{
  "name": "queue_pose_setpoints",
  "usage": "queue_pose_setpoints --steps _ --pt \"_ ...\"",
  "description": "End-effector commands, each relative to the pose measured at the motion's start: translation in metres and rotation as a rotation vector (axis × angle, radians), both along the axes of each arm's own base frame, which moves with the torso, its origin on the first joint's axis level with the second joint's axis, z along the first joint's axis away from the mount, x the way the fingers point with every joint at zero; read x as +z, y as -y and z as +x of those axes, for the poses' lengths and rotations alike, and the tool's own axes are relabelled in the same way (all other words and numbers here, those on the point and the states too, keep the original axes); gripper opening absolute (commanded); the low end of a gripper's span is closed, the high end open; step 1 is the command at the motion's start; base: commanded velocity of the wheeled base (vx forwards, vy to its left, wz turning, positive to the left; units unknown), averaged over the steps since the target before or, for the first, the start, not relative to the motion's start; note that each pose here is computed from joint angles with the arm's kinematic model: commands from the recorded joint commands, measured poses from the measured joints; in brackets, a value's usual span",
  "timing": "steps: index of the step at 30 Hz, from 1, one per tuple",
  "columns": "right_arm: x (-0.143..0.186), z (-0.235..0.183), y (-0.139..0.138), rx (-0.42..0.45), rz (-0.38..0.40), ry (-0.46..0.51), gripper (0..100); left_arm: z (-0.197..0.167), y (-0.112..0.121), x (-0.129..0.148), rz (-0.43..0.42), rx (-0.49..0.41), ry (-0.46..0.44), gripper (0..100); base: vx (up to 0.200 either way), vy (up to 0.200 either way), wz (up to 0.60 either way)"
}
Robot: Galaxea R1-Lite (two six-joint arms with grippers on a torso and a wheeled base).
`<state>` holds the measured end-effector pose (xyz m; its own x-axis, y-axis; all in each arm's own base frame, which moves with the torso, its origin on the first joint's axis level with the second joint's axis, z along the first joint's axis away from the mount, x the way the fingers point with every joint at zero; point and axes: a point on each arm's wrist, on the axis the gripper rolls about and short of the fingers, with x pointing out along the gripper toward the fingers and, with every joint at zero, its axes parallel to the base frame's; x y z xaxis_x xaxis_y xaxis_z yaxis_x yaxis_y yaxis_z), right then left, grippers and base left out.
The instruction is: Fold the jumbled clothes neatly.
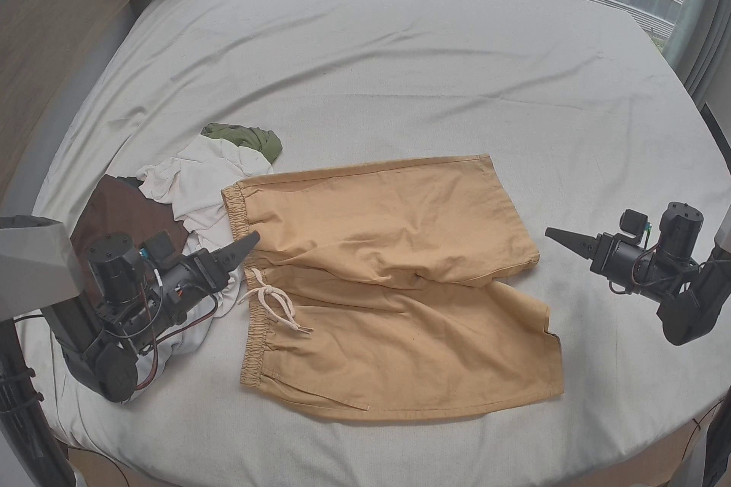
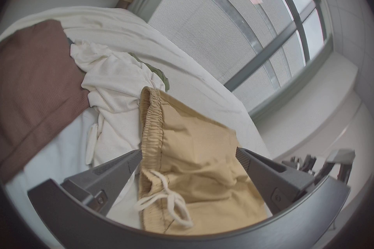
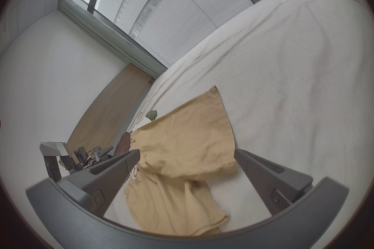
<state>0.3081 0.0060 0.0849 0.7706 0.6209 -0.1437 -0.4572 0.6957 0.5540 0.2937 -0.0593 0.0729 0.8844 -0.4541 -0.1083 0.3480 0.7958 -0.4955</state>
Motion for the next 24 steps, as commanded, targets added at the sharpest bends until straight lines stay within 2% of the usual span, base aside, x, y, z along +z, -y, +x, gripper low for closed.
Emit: queue_pose_setpoints --steps 1,2,10,14,24 --pt "-0.01 -0.017 -0.001 0.005 -0.002 -0.087 100 -0.028 -0.009 -0.004 0.113 -0.059 -0.014 100 0.0 0.0 0.0" --pt "-0.014 -0.019 -0.002 0.007 -0.001 -0.118 100 -0.034 -0.009 -0.009 0.12 -0.09 -0.038 100 0.0 0.0 0.0" --pt "-0.031 -0.033 -0.015 0.054 -0.009 -0.241 100 -0.044 0.0 -0.012 0.121 -0.15 -0.064 100 0.0 0.0 0.0" --pt "-0.041 -0.034 -0.024 0.087 -0.019 -0.277 100 -0.043 0.001 -0.012 0.121 -0.151 -0.064 100 0.0 0.0 0.0" --pt "-0.059 -0.037 -0.037 0.094 -0.046 -0.349 100 -0.042 0.001 -0.013 0.121 -0.15 -0.064 100 0.0 0.0 0.0"
